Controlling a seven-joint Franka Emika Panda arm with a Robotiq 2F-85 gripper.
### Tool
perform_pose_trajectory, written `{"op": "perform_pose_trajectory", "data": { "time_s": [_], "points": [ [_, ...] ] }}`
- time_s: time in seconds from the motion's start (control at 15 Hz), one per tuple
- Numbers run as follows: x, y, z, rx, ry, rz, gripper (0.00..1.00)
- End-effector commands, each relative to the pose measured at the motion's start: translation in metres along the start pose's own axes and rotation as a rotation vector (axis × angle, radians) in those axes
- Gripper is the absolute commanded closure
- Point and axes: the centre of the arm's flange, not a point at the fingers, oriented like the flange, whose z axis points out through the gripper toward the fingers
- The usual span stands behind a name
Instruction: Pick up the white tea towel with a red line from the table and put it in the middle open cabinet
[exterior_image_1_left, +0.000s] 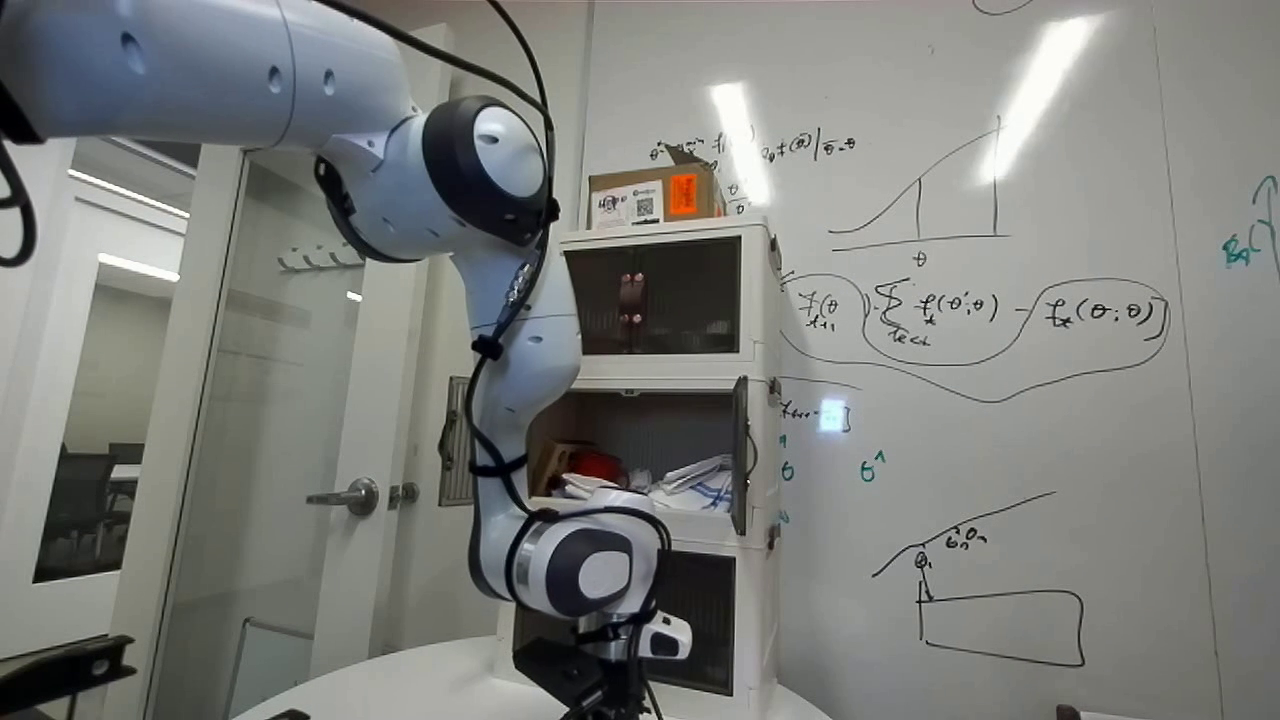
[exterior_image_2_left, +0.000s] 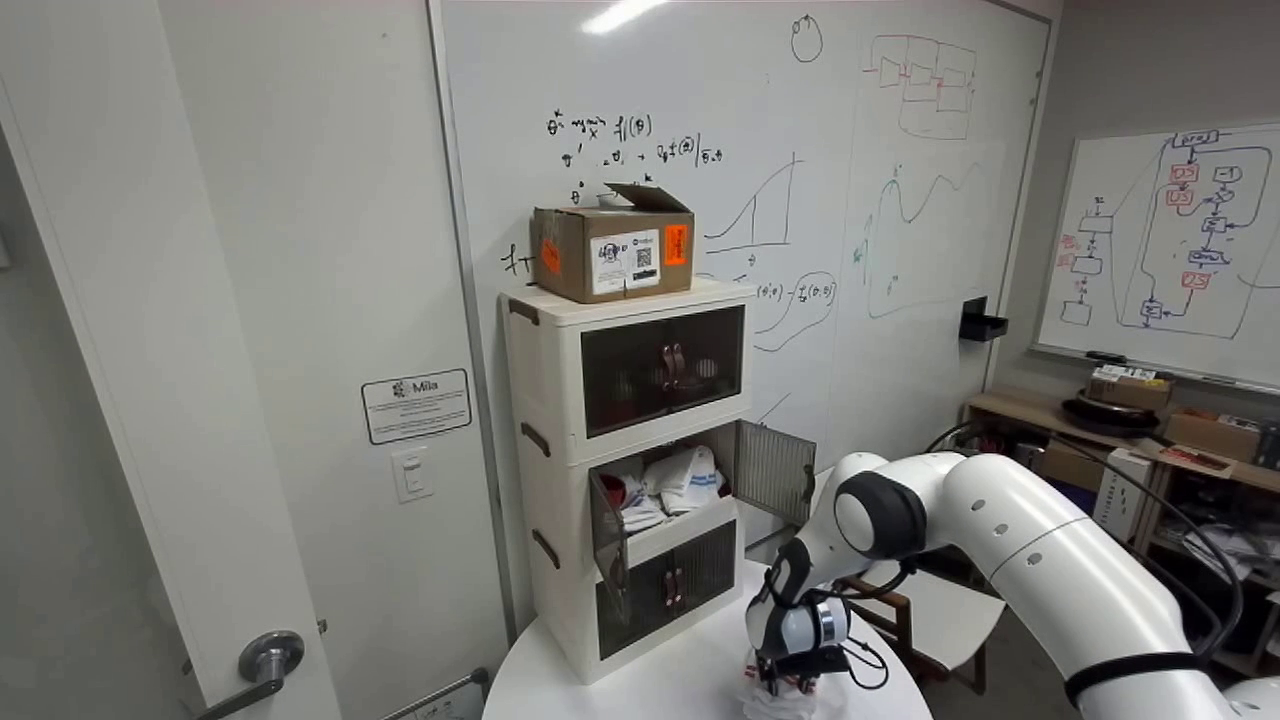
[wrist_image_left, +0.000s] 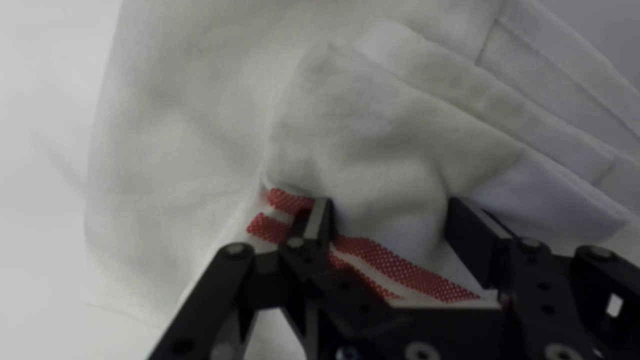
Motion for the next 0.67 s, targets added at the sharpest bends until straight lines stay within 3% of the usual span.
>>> {"op": "perform_pose_trajectory", "data": {
  "time_s": [0.0, 0.27, 0.6],
  "points": [
    [0.005, -0.007, 0.006, 0.006, -0.006, 0.0, 0.7],
    [-0.003, -0.01, -0.009, 0.029, 0.008, -0.015, 0.97],
    [-0.024, -0.003, -0.046, 0.116, -0.037, 0.023, 0.97]
  ]
}}
